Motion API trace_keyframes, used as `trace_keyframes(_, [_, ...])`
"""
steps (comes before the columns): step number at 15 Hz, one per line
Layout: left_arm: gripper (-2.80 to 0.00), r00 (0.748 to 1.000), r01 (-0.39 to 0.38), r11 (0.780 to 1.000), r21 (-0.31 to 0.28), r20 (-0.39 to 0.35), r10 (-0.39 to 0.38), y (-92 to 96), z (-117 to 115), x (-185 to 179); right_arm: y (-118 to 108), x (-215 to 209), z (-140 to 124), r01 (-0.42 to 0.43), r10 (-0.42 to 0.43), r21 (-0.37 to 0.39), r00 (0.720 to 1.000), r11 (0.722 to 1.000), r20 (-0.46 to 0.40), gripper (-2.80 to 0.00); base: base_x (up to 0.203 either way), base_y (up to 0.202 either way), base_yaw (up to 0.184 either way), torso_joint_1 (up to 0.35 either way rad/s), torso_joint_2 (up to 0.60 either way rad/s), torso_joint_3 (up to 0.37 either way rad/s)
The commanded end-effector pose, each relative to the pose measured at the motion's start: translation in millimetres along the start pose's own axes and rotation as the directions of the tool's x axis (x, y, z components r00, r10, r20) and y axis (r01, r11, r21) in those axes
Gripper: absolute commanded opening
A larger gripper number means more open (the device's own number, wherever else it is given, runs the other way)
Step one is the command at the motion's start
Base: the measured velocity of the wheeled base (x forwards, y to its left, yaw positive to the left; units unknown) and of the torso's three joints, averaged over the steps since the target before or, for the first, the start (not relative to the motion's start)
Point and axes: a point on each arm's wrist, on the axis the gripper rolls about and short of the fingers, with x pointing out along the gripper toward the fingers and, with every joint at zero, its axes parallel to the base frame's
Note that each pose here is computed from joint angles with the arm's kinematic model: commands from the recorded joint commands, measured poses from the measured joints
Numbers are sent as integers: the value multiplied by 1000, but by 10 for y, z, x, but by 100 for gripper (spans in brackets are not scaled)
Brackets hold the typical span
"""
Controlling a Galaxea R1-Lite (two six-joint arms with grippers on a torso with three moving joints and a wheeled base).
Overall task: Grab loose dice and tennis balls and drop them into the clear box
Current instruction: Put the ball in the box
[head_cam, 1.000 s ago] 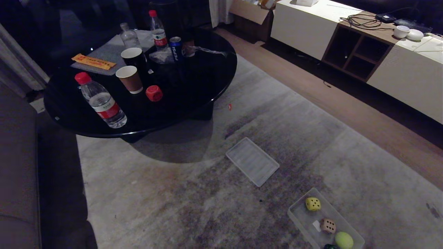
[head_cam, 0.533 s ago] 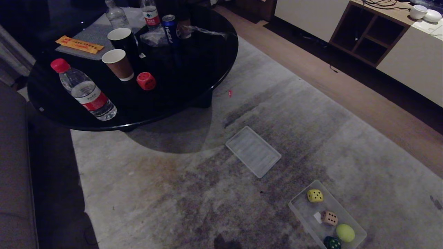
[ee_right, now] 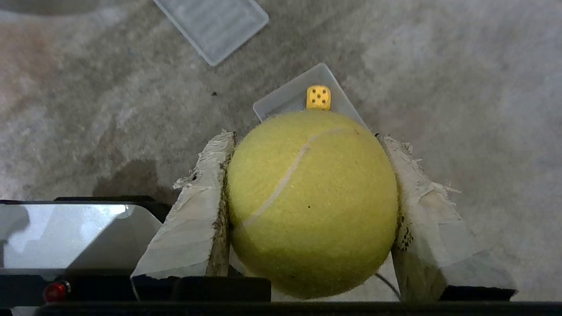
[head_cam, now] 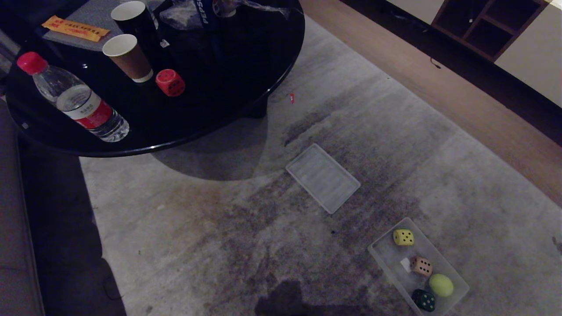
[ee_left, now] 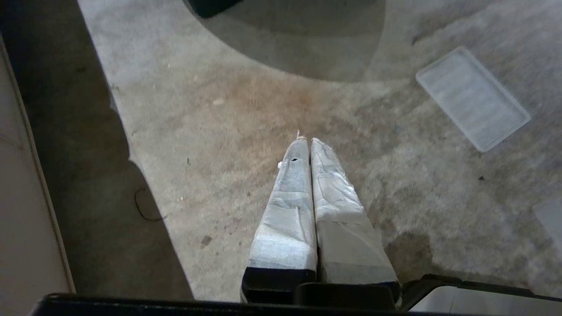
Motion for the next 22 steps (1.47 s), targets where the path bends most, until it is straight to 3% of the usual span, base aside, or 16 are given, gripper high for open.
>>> trace_keyframes(1, [-280, 1000, -1, 1000, 0, -2, 1, 0, -1, 1, 0, 2, -3, -1, 1, 0, 1000, 1000, -4, -280, 0, 0, 0, 4, -1, -201])
trace_keyframes(22, [-280, 1000, -1, 1000, 0, -1, 1, 0, 1, 1, 0, 0, 0, -1, 1, 0, 1000, 1000, -2, -280, 0, 0, 0, 3, 2, -197])
